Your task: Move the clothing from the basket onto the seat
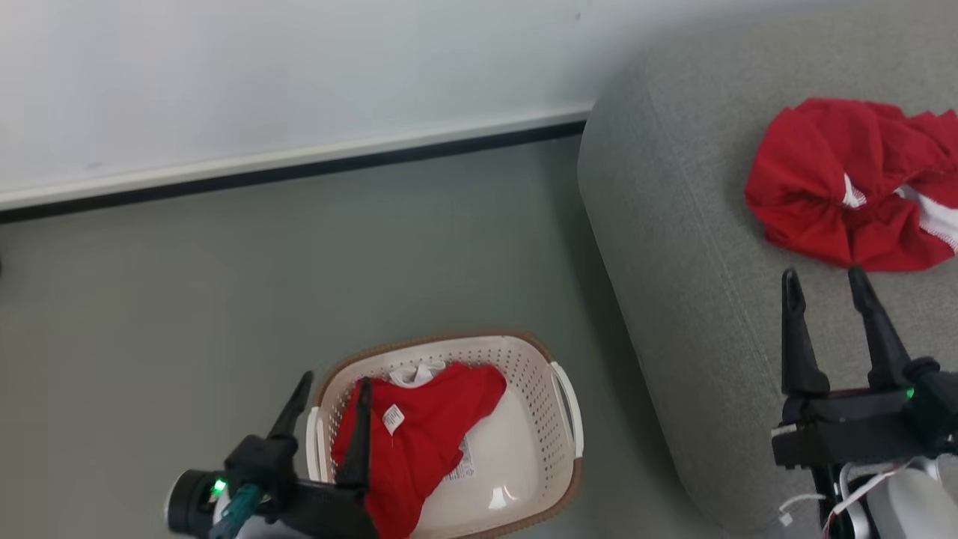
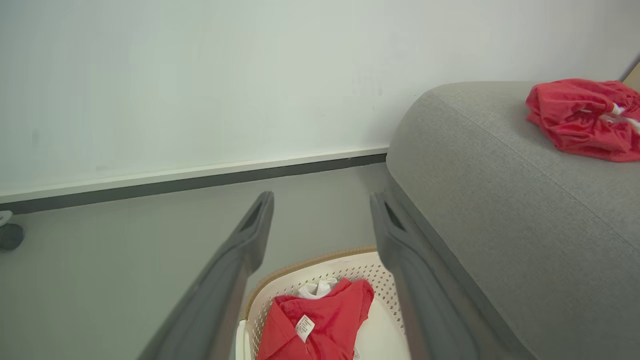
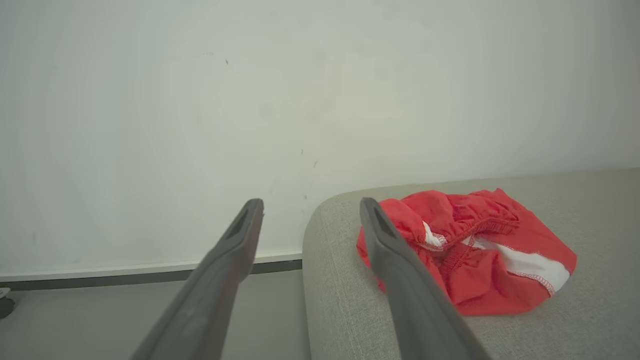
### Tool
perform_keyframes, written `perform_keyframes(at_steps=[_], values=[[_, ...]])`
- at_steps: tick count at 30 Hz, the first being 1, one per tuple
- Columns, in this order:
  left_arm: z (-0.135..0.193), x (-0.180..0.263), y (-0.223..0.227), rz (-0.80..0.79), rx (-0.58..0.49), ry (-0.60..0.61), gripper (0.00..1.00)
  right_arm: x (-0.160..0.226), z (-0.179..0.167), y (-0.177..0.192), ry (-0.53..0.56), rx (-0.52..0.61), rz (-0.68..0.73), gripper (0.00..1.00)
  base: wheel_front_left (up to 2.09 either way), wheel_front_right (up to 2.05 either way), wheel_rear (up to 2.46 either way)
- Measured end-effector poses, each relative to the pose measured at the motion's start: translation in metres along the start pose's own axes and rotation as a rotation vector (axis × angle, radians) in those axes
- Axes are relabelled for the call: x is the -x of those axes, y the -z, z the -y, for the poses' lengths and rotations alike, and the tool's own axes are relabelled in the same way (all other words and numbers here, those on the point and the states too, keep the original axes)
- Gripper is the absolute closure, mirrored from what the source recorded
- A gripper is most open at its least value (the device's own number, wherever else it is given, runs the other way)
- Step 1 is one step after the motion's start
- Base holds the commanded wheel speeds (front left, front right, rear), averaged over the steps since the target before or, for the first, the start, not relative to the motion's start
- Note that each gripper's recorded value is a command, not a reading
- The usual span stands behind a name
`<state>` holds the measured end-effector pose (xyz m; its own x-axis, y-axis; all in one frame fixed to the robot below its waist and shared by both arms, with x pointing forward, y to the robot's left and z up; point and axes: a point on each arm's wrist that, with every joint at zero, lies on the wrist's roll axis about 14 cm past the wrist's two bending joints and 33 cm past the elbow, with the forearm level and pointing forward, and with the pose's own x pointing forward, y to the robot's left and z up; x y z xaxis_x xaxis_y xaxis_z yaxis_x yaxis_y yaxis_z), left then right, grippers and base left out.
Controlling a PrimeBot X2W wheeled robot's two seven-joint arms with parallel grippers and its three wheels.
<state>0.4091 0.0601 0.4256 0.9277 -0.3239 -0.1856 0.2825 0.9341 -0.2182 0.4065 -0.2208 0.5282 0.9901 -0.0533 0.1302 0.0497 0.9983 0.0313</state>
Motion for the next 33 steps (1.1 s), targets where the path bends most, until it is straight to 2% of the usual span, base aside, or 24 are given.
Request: perform_keyframes(at_steps=[14, 24, 33], values=[[0.031, -0.045, 0.083, -0.277, -0.043, 0.132, 0.0, -0.04, 0.013, 0.01, 0.003, 0.041, 0.007, 0.0, 0.0, 0.0, 0.0], [0.036, -0.082, 0.129, -0.405, -0.097, 0.191, 0.0, -0.074, 0.026, 0.014, 0.009, 0.086, 0.037, 0.0, 0.0, 0.0, 0.0], [0.033, -0.104, 0.174, -0.513, -0.129, 0.216, 0.0, -0.096, 0.03, 0.034, 0.0, 0.11, 0.028, 0.0, 0.0, 0.0, 0.0]])
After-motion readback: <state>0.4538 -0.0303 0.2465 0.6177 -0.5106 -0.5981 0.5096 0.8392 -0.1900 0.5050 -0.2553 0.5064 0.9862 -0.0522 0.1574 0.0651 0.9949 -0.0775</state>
